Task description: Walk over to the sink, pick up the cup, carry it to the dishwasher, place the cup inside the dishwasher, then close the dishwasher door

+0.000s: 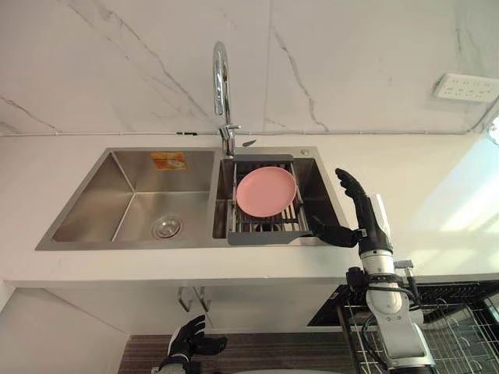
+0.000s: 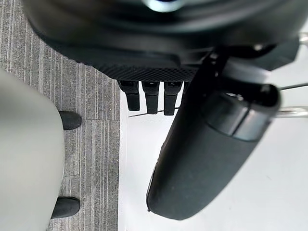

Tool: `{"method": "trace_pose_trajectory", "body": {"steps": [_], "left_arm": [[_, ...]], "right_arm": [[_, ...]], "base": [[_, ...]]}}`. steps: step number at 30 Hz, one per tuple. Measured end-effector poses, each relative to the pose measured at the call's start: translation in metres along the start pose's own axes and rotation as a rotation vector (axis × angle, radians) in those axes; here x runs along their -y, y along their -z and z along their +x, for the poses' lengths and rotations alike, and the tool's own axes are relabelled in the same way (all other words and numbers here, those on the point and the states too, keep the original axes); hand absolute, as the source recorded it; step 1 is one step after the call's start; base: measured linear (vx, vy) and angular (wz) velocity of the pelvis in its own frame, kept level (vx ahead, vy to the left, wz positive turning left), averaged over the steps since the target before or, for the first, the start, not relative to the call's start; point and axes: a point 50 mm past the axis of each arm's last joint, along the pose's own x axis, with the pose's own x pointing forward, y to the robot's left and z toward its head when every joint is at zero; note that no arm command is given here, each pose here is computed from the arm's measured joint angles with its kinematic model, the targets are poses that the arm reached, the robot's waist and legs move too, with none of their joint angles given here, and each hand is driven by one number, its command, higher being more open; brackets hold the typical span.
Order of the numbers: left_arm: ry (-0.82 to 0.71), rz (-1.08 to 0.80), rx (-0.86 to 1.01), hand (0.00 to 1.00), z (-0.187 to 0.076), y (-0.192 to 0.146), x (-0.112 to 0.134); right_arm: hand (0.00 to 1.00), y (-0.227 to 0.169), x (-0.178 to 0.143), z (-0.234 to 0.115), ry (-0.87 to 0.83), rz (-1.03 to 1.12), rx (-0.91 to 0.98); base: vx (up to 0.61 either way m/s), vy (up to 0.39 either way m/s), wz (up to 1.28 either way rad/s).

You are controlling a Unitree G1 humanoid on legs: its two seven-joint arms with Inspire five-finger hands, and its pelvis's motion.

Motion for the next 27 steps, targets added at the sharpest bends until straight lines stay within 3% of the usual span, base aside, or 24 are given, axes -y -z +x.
{"method": "trace_pose_trajectory", "body": {"steps": [13,27], "left_arm": [[-0.005,-0.033,0.022,0.90,0.001,-0.004,-0.001],[-0.002,-0.033,0.031,0.90,0.001,-0.006,-0.001]], "right_arm": [[0.90,-0.006,0.005,0.037,-0.135,-0.207,0.090],[0.90,0.011,0.010,0.056,-0.234,-0.388,0.051]], "base": [[0.03,0.001,0.07],[0.00,-0.002,0.03]]}}
